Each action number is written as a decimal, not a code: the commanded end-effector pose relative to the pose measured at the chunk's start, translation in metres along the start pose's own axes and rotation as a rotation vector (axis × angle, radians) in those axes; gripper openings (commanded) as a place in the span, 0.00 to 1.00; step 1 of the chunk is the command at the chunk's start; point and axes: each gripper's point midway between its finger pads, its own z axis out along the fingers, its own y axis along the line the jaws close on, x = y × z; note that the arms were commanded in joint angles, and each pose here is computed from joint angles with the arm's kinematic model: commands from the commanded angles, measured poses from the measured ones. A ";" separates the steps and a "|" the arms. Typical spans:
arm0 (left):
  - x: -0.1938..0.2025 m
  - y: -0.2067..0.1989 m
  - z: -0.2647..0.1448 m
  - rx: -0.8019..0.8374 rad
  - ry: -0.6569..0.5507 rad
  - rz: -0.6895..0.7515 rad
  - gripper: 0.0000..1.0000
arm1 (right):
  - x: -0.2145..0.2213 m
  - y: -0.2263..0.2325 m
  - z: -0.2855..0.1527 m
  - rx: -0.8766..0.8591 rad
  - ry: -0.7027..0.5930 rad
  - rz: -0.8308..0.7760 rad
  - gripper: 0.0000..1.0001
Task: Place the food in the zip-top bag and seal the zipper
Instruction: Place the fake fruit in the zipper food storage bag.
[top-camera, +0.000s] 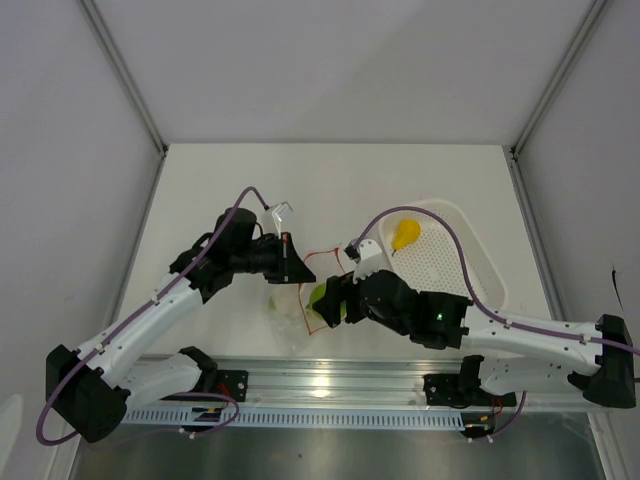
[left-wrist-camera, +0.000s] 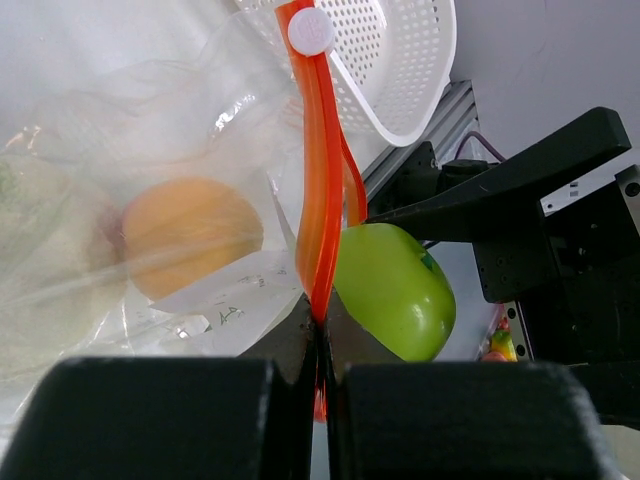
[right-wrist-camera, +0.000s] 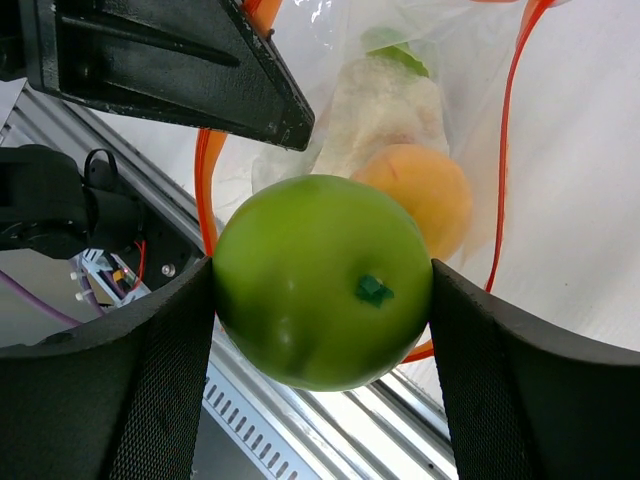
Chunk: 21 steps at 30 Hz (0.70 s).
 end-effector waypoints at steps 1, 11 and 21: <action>-0.016 -0.021 -0.010 0.048 -0.045 0.029 0.01 | -0.015 0.008 -0.003 -0.001 -0.041 0.024 0.29; -0.011 -0.031 -0.013 0.098 -0.030 0.008 0.01 | -0.029 -0.015 0.015 0.167 -0.091 -0.024 0.82; -0.006 -0.030 -0.012 0.114 -0.024 -0.002 0.01 | -0.050 -0.027 -0.002 0.241 -0.125 0.032 0.99</action>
